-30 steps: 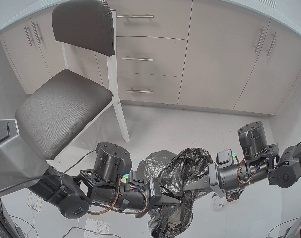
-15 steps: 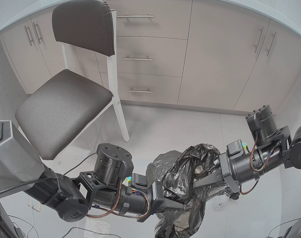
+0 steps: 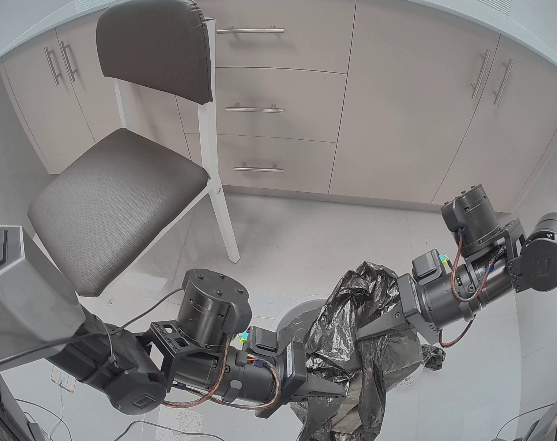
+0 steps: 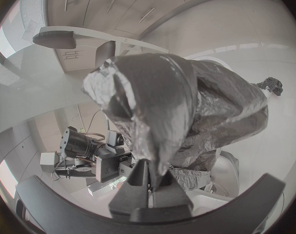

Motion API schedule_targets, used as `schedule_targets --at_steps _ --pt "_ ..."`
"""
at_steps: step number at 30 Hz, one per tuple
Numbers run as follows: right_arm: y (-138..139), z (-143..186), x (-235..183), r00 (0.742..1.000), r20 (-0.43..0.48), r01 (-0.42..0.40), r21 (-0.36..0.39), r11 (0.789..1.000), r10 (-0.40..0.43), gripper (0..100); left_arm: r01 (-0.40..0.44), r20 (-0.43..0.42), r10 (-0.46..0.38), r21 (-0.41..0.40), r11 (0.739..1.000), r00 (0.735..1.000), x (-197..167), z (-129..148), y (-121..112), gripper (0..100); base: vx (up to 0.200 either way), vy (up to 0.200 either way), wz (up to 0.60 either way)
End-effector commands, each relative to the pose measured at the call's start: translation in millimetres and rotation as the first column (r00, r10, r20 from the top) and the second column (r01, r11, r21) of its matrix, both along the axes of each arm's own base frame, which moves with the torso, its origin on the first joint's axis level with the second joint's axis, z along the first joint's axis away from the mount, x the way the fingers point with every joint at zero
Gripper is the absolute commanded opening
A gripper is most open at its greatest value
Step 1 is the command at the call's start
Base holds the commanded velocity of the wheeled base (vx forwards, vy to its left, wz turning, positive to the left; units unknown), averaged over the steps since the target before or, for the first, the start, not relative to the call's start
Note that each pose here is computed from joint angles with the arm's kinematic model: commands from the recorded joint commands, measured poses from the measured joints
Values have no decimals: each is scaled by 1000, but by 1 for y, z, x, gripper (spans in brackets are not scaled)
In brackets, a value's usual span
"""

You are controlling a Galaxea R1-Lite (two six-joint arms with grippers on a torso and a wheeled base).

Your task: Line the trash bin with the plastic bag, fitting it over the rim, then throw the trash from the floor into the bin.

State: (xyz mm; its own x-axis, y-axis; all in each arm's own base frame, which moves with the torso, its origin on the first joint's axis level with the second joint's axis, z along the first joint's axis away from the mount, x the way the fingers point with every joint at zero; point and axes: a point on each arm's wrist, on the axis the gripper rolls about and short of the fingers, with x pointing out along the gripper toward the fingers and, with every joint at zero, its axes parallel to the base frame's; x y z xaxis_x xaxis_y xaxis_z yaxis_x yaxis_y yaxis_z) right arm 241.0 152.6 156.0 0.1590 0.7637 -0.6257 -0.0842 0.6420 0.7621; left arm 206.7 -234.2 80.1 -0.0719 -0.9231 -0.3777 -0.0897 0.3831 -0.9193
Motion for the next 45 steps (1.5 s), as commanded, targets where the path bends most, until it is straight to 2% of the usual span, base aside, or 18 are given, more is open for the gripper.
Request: schedule_targets --at_steps 1,9,11,15,18,19,20,25,31,38,40,45 --pt "4 -17 9 999 -43 -1 -27 1000 0 0 1 -2 -1 2 1000 1000 0 -1 -1 0 0 0 0" --pt "6 -37 20 999 -52 7 -38 999 -9 0 -20 7 20 13 1000 1000 8 -7 1 0 0 0 0" --pt "3 -43 24 999 -35 17 -33 999 -18 0 -59 15 59 16 998 998 18 -8 7 0 0 0 0" --pt "3 -51 28 999 -24 22 -29 999 -23 0 -81 96 76 42 996 992 28 -18 12 0 0 0 0" --pt "2 -53 30 999 -24 29 -29 999 -29 0 -117 187 99 83 990 977 34 -25 13 0 0 0 0" --pt "2 -54 30 999 -27 28 -30 999 -29 0 -117 191 99 85 989 976 34 -26 13 0 0 0 0" --pt "1 -55 30 999 -25 30 -33 999 -31 0 -141 250 111 108 984 962 40 -30 17 0 0 0 0" --pt "-1 -60 31 1000 13 25 -28 999 -25 0 -211 391 138 151 966 910 47 -29 24 0 0 0 0" --pt "-1 -71 34 997 72 17 -13 1000 -16 0 -257 429 177 136 957 886 55 -20 32 0 0 0 0" --pt "0 -79 36 998 64 19 -24 1000 -17 0 -278 490 167 162 947 856 61 -23 40 0 0 0 0" --pt "0 -82 37 998 63 28 -38 999 -26 0 -295 517 166 178 939 840 62 -25 40 0 0 0 0" --pt "-2 -90 44 996 74 47 -41 998 -44 0 -292 524 150 198 936 838 62 -30 39 0 0 0 0"
